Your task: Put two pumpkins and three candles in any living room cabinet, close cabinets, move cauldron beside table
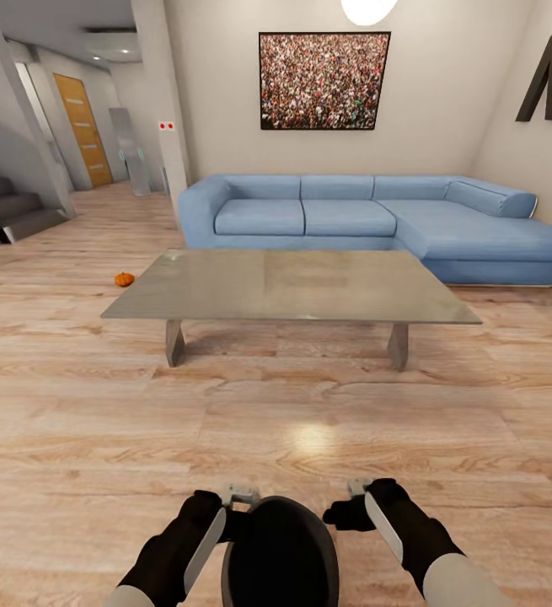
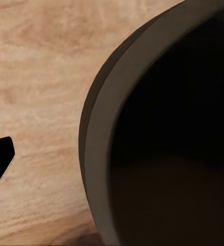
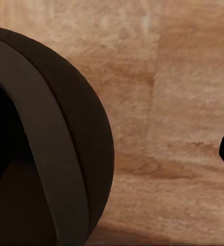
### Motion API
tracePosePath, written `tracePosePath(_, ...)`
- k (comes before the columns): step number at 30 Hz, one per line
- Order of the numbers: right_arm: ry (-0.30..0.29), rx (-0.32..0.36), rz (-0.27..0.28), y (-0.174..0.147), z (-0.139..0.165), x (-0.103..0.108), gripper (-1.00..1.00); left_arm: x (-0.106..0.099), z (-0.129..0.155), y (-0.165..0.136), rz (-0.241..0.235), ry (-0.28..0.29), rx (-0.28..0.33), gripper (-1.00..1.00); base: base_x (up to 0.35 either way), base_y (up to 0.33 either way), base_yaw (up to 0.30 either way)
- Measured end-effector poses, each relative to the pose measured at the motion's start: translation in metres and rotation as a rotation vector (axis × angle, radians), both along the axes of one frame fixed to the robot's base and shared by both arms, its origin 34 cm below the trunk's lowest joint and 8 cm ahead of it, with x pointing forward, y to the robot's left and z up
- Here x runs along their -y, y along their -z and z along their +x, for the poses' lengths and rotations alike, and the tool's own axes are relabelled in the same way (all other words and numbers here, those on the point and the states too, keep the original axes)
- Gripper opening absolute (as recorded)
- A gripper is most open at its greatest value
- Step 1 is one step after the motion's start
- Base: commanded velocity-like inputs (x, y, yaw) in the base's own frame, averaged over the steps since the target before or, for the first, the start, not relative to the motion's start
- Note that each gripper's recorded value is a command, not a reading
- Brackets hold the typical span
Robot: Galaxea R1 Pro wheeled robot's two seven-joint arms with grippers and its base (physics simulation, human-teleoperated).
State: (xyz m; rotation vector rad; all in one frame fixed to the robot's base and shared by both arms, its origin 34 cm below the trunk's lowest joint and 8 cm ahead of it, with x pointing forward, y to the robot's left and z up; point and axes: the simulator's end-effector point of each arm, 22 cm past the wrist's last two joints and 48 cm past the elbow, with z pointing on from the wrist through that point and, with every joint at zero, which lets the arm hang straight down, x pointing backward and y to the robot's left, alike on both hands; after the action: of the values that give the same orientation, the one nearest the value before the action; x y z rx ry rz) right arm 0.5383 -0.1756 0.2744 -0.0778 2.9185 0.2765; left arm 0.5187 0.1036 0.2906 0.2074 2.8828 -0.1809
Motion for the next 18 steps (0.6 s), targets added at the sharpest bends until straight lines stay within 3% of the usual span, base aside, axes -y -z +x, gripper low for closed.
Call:
tracePosePath(4,-0.002,-0.014,0.002,0.001,-0.003,-0.001,1.00,0.002,0.011,-0.007,-0.010,-0.007,0.042,1.00,-0.055,0.000,0.000)
tracePosePath(10,-0.002,-0.014,0.004,0.001,-0.003,-0.002,1.00,0.003,0.023,-0.017,-0.018,-0.012,0.078,1.00,-0.280,0.000,0.000)
tracePosePath(18,-0.003,-0.017,0.008,0.001,-0.004,-0.004,1.00,0.001,0.036,-0.030,-0.022,-0.017,0.119,1.00,-0.043,0.000,0.000)
